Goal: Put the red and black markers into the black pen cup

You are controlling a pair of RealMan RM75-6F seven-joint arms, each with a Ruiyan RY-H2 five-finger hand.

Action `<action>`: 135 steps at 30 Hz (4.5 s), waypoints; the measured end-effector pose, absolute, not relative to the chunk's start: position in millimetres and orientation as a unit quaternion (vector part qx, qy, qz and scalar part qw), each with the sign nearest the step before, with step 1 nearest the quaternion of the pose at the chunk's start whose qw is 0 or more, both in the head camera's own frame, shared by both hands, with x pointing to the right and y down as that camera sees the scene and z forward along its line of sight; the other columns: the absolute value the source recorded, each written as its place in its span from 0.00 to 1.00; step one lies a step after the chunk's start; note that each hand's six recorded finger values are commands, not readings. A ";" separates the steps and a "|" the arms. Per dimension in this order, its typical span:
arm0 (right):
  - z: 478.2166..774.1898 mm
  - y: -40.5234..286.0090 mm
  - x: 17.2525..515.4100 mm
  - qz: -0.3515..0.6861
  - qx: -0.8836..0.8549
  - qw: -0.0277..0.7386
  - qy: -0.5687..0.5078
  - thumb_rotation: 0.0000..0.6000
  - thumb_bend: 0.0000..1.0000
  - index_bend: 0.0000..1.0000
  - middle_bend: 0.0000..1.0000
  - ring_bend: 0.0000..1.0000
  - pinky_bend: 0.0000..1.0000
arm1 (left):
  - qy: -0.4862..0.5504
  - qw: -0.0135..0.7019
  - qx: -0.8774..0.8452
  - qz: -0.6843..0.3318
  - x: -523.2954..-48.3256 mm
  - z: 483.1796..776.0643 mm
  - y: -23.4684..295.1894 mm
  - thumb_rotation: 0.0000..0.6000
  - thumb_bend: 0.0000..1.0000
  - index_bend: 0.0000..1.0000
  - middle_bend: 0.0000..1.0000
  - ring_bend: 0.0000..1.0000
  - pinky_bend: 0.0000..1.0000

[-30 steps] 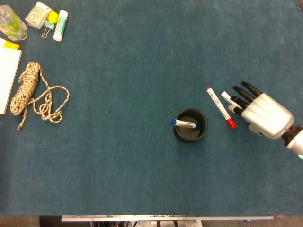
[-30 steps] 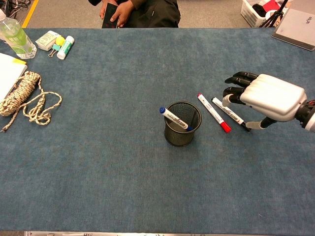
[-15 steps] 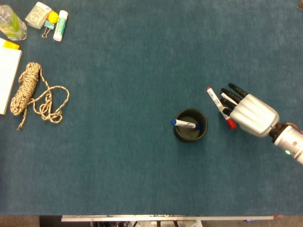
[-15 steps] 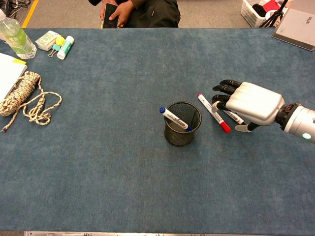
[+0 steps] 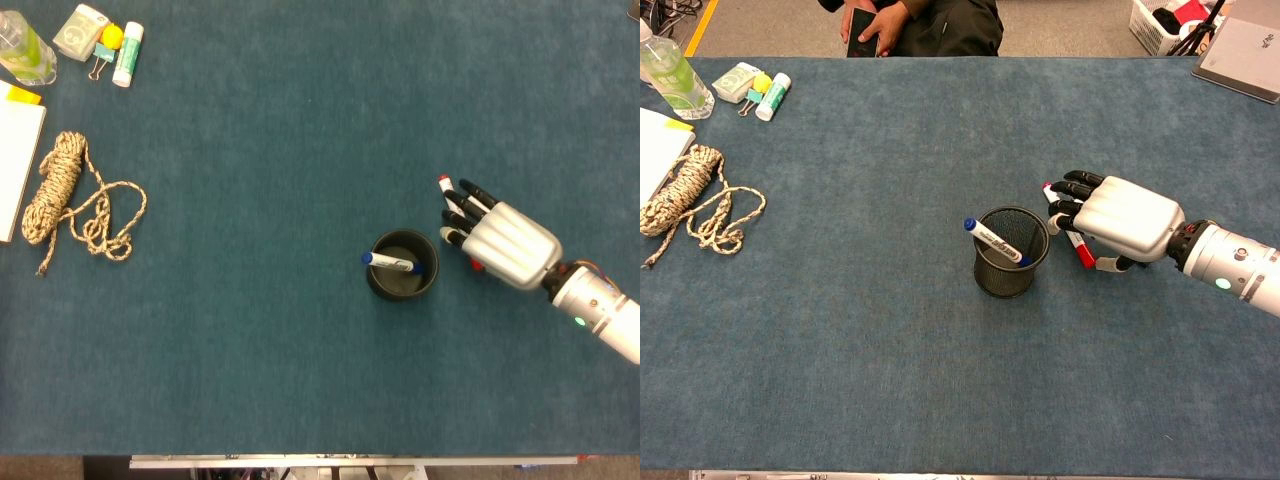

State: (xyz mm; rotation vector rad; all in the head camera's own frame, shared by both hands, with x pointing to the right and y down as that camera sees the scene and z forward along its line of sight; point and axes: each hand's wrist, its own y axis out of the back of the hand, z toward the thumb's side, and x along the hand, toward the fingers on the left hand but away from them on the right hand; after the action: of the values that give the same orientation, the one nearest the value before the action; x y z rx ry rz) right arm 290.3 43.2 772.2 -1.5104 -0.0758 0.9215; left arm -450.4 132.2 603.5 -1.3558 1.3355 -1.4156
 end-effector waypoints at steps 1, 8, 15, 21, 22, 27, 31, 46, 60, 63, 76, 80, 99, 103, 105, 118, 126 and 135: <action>773.3 43.2 288.4 0.402 -0.662 0.632 -0.035 1.00 0.24 0.34 0.27 0.10 0.11 | 0.522 0.375 -0.529 -0.554 -450.9 603.6 132.4 1.00 0.47 0.33 0.31 0.29 0.13; 782.7 37.4 276.3 0.410 -0.670 0.618 -0.043 1.00 0.38 0.38 0.29 0.10 0.11 | 0.522 0.372 -0.527 -0.558 -454.2 604.1 133.4 1.00 0.47 0.33 0.31 0.29 0.13; 785.5 33.1 272.0 0.412 -0.673 0.613 -0.044 1.00 0.38 0.41 0.30 0.10 0.11 | 0.522 0.370 -0.526 -0.560 -455.5 605.2 133.7 1.00 0.47 0.33 0.31 0.29 0.13; 783.9 32.8 274.6 0.412 -0.671 0.614 -0.043 1.00 0.38 0.44 0.30 0.11 0.11 | 0.522 0.370 -0.525 -0.561 -456.8 605.5 133.5 1.00 0.47 0.33 0.31 0.29 0.13; 784.4 32.8 275.9 0.414 -0.671 0.614 -0.042 1.00 0.38 0.45 0.30 0.11 0.11 | 0.522 0.370 -0.526 -0.561 -456.6 605.9 133.6 1.00 0.47 0.33 0.31 0.29 0.13; 784.9 32.7 278.7 0.417 -0.667 0.616 -0.042 1.00 0.40 0.46 0.30 0.11 0.11 | 0.521 0.369 -0.527 -0.561 -456.9 606.9 133.4 1.00 0.47 0.33 0.31 0.29 0.13; 786.0 31.9 279.2 0.420 -0.665 0.615 -0.047 1.00 0.41 0.48 0.31 0.11 0.11 | 0.521 0.369 -0.526 -0.562 -457.4 607.0 133.6 1.00 0.47 0.33 0.31 0.29 0.13; 781.4 25.1 283.8 0.422 -0.659 0.619 -0.070 1.00 0.42 0.62 0.34 0.13 0.11 | 0.521 0.368 -0.526 -0.563 -459.1 606.7 134.6 1.00 0.47 0.33 0.31 0.29 0.13; 698.1 8.9 259.7 0.354 -0.725 0.551 -0.214 1.00 0.42 0.62 0.36 0.14 0.11 | 0.517 0.375 -0.532 -0.556 -451.8 603.6 128.4 1.00 0.47 0.33 0.31 0.29 0.13; 672.3 10.5 248.7 0.322 -0.750 0.524 -0.246 1.00 0.42 0.62 0.36 0.14 0.11 | 0.516 0.376 -0.532 -0.556 -450.4 602.8 127.6 1.00 0.47 0.33 0.31 0.29 0.13; 640.5 38.1 219.3 0.251 -0.836 0.403 -0.276 1.00 0.42 0.62 0.36 0.14 0.11 | 0.518 0.373 -0.527 -0.561 -453.1 600.4 132.2 1.00 0.47 0.33 0.31 0.29 0.13; 650.8 44.7 222.2 0.259 -0.844 0.379 -0.276 1.00 0.42 0.62 0.36 0.14 0.11 | 0.520 0.371 -0.526 -0.562 -454.3 600.6 132.9 1.00 0.47 0.33 0.31 0.29 0.13; 678.5 45.5 249.0 0.299 -0.837 0.384 -0.251 1.00 0.18 0.05 0.18 0.07 0.07 | 0.515 0.372 -0.531 -0.560 -451.9 603.9 130.2 1.00 0.47 0.33 0.31 0.29 0.13; 670.1 29.5 264.8 0.312 -0.812 0.424 -0.253 1.00 0.18 0.06 0.18 0.07 0.07 | 0.516 0.372 -0.531 -0.560 -453.1 603.7 130.2 1.00 0.47 0.33 0.31 0.29 0.13; 668.8 22.2 274.6 0.325 -0.796 0.449 -0.246 1.00 0.18 0.09 0.18 0.07 0.07 | 0.517 0.372 -0.531 -0.559 -453.7 604.0 130.4 1.00 0.47 0.33 0.31 0.29 0.13; 688.8 -7.6 360.2 0.442 -0.673 0.588 -0.074 1.00 0.10 0.18 0.20 0.07 0.07 | 0.515 0.368 -0.537 -0.558 -452.8 610.9 129.0 1.00 0.47 0.33 0.31 0.29 0.13; 705.3 1.4 381.7 0.454 -0.653 0.607 -0.018 1.00 0.07 0.19 0.21 0.07 0.07 | 0.515 0.364 -0.538 -0.560 -453.9 613.1 129.2 1.00 0.47 0.33 0.31 0.29 0.13; 731.3 5.3 401.4 0.466 -0.639 0.612 -0.010 1.00 0.04 0.19 0.20 0.06 0.06 | 0.514 0.363 -0.538 -0.561 -454.5 612.9 128.7 1.00 0.47 0.33 0.31 0.29 0.13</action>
State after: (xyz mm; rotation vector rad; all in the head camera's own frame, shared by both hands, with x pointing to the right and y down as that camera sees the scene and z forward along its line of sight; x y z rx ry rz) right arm 401.4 5.3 731.3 -1.4731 -0.0221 1.0743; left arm -454.5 128.7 612.9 -1.3836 1.3241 -1.4431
